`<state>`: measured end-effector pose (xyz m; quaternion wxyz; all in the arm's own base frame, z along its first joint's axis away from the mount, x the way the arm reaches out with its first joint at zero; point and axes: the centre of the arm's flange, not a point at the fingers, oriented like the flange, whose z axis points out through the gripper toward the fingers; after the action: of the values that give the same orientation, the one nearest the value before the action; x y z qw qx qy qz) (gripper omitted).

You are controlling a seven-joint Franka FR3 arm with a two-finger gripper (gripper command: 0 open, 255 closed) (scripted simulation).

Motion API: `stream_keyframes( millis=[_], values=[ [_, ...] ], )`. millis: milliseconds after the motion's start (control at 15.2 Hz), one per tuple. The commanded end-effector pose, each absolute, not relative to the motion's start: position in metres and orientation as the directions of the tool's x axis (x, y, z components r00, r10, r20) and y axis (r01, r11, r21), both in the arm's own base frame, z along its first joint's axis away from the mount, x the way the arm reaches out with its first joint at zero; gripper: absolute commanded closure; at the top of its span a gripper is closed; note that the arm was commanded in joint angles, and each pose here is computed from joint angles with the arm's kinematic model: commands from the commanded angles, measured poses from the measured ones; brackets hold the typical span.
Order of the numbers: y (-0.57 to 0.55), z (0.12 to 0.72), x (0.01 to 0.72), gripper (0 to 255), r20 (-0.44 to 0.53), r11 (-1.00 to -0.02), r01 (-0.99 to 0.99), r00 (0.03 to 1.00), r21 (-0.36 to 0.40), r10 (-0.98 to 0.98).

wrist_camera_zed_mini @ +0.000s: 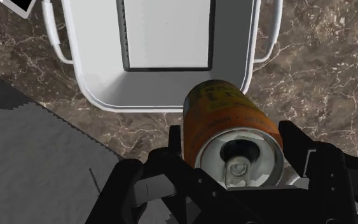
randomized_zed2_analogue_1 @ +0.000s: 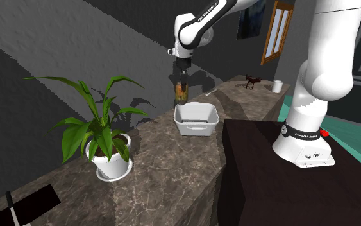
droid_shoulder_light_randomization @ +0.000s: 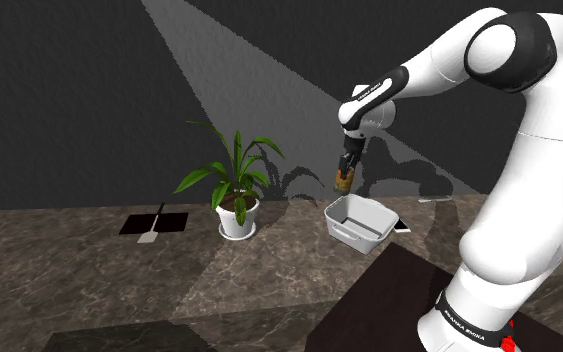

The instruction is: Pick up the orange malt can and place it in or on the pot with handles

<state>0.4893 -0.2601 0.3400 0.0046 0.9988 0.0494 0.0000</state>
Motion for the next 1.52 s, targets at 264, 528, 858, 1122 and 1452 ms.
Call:
stream_keyframes(
  millis=[264,528,858,1122,1452],
  values=[
    [-0.309,0.35,0.429,255,0.0,-0.995,0.1,0.995,0.009,0.1],
    [-0.328,0.343,0.405,255,0.0,-0.995,0.1,0.995,0.009,0.1],
    [-0.328,0.317,0.405,255,0.0,-0.995,0.1,0.995,0.009,0.1],
    [-0.328,0.296,0.405,255,0.0,-0.995,0.1,0.995,0.009,0.1],
    [-0.328,0.269,0.405,255,0.0,-0.995,0.1,0.995,0.009,0.1]
  ],
)
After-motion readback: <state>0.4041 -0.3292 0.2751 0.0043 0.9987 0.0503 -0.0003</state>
